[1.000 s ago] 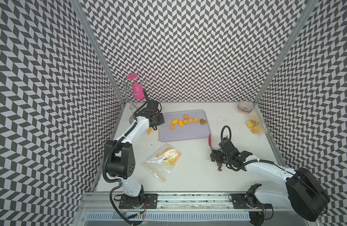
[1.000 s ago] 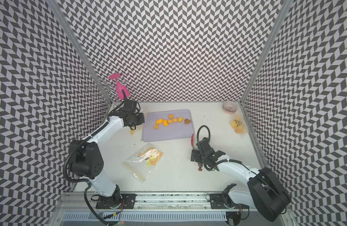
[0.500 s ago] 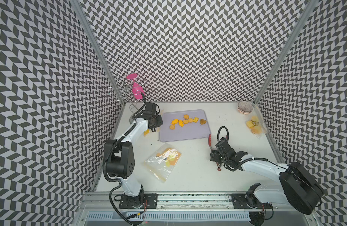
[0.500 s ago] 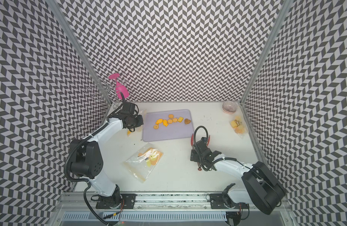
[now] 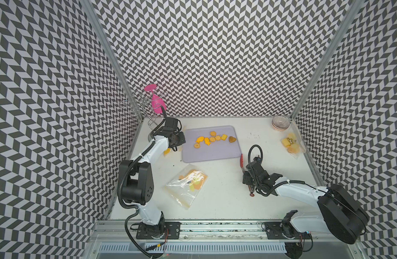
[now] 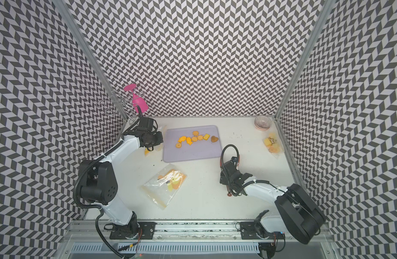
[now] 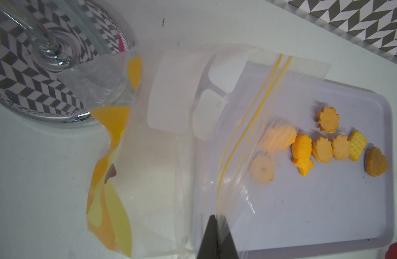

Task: Put the cookies into a resealable bag to prevent moisture
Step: Pick up the clamp from the center of the board, then pick up the cookie from the tray.

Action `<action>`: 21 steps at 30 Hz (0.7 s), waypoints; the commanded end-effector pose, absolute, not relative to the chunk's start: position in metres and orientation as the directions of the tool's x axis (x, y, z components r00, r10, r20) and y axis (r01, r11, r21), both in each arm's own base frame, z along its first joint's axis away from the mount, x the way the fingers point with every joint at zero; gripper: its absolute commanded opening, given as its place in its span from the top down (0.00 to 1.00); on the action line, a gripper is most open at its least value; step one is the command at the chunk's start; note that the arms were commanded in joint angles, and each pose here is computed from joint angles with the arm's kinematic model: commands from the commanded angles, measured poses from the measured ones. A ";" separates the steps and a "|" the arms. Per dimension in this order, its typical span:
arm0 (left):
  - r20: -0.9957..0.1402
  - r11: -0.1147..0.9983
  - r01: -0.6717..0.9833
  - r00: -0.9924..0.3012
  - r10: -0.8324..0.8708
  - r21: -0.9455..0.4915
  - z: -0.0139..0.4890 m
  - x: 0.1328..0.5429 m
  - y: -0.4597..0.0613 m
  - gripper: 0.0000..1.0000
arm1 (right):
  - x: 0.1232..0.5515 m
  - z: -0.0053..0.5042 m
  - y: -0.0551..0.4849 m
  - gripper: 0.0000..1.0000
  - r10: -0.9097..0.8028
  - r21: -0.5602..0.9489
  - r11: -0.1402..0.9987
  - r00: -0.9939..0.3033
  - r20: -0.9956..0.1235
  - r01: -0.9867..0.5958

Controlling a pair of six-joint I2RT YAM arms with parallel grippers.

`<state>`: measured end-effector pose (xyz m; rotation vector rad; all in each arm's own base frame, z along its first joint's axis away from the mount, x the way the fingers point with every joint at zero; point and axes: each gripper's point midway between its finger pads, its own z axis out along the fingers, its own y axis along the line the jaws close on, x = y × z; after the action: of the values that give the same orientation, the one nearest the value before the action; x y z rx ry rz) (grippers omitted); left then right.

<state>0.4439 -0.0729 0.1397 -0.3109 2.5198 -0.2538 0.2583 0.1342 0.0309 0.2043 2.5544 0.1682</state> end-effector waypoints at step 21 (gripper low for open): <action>-0.574 0.953 -0.182 -0.764 -0.293 -0.244 0.162 0.458 -0.064 1.00 | 0.326 0.186 0.198 0.43 -0.038 0.220 0.946 -0.760 -0.649 -0.236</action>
<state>0.4533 -0.0705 0.1538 -0.3137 2.4831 -0.2482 0.3150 0.1781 0.1751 -0.0686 2.4040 0.3251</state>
